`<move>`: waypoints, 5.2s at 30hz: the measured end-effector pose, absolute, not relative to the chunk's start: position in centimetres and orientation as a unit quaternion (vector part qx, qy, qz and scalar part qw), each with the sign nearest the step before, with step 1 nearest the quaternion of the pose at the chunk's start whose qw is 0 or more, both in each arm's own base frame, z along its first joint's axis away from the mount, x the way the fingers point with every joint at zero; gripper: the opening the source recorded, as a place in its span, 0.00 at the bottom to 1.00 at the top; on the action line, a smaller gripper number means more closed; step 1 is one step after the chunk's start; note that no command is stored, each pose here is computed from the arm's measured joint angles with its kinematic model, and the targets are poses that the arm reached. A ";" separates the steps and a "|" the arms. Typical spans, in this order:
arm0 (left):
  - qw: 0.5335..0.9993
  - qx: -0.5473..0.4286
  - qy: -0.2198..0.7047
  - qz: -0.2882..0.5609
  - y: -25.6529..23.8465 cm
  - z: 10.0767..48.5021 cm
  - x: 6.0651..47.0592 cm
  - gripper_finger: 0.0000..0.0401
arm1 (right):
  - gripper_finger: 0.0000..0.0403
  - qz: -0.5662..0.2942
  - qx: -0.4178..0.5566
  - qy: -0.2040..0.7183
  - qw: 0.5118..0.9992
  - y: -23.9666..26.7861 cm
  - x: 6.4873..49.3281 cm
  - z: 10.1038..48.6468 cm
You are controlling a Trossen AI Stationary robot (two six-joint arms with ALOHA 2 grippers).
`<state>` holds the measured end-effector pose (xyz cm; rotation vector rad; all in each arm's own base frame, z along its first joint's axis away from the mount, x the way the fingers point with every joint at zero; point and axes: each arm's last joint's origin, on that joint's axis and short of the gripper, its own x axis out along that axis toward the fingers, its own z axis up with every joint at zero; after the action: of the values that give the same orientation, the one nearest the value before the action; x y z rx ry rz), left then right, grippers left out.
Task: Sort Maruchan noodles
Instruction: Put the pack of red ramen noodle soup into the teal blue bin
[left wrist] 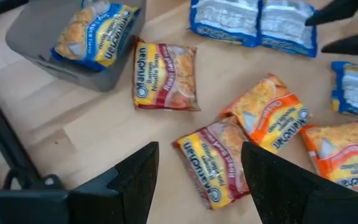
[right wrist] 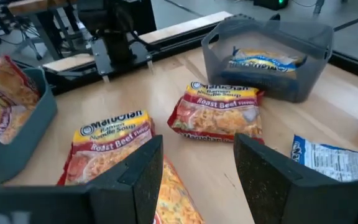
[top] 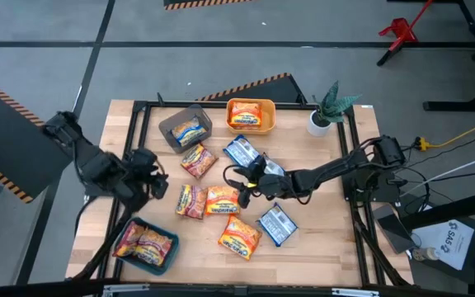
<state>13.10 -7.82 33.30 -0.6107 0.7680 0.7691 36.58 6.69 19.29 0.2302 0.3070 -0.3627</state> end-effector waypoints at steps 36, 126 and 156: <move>0.751 -0.349 0.463 0.314 -2.8 21.1 15.6 0.55 | 0.46 -0.095 -0.043 0.240 0.965 8.7 47.5 13.0; 0.686 -0.614 0.333 0.203 -4.6 13.5 15.6 0.55 | 0.43 -0.156 -0.086 0.384 0.906 8.7 45.9 10.9; 0.706 -0.596 0.331 0.190 -5.1 13.9 15.1 0.55 | 0.37 -0.111 -0.059 0.347 0.929 9.2 46.9 10.7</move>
<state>15.06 -5.10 13.93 -1.3247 0.7357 0.4225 46.89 9.24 10.66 -0.1213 0.7118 -0.2276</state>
